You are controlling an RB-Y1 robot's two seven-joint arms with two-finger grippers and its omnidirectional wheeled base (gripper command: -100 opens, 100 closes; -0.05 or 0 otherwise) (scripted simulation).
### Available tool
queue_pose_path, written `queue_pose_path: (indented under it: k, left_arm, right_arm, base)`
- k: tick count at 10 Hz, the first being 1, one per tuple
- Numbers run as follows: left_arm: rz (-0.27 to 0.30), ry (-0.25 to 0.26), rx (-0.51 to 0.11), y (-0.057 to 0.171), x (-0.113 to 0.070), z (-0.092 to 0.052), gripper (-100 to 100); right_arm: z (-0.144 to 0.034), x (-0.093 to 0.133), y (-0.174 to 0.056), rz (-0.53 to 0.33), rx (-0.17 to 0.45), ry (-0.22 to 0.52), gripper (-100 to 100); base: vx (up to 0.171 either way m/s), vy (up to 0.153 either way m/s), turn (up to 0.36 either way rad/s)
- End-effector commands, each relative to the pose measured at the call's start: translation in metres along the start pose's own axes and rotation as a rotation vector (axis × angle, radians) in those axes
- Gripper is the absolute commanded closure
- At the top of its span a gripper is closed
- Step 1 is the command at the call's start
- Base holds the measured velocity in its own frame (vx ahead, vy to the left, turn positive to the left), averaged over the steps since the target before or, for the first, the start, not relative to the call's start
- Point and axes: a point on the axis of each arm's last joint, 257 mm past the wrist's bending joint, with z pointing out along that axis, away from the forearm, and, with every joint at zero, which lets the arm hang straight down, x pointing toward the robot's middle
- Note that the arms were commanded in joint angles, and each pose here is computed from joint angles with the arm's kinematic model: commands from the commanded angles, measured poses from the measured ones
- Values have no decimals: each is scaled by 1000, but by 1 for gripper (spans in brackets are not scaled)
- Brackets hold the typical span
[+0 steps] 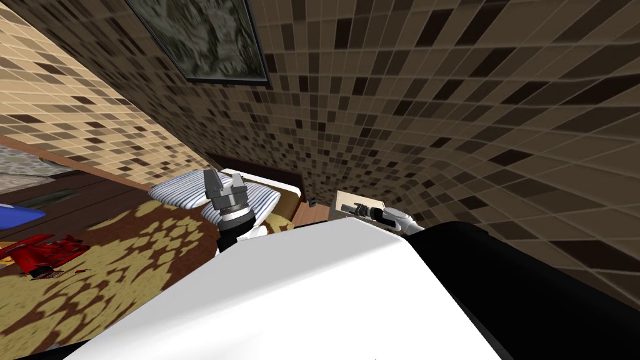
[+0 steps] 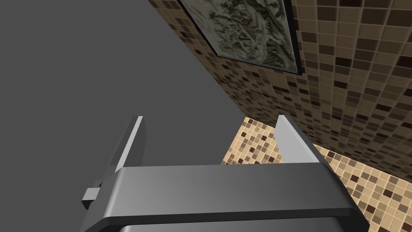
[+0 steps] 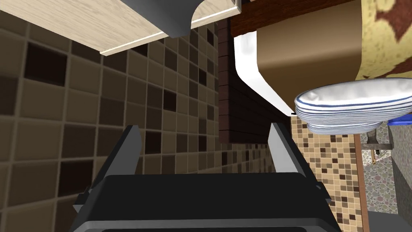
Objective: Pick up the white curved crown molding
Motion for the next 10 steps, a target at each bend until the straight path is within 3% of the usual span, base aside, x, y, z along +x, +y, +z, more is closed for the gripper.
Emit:
queue_pose_path:
  k: [1,3,4,8,10]
  left_arm:
    - [0,0,0,0,0,0,0]
    - [0,0,0,0,0,0,0]
    - [0,0,0,0,0,0,0]
    - [0,0,0,0,0,0,0]
    - [0,0,0,0,0,0,0]
  right_arm:
    - [-8,30,-6,-47,-1,84,-100]
    - [-9,40,-2,-40,-9,102,-100]
    - [-17,64,-3,-82,-24,168,-100]
    - [-40,117,-7,-150,-54,307,-100]
    - [-45,128,-8,-142,-51,332,-100]
  base:
    - [90,12,91]
    - [57,13,14]
    - [53,29,57]
    - [81,16,49]
    - [44,4,15]
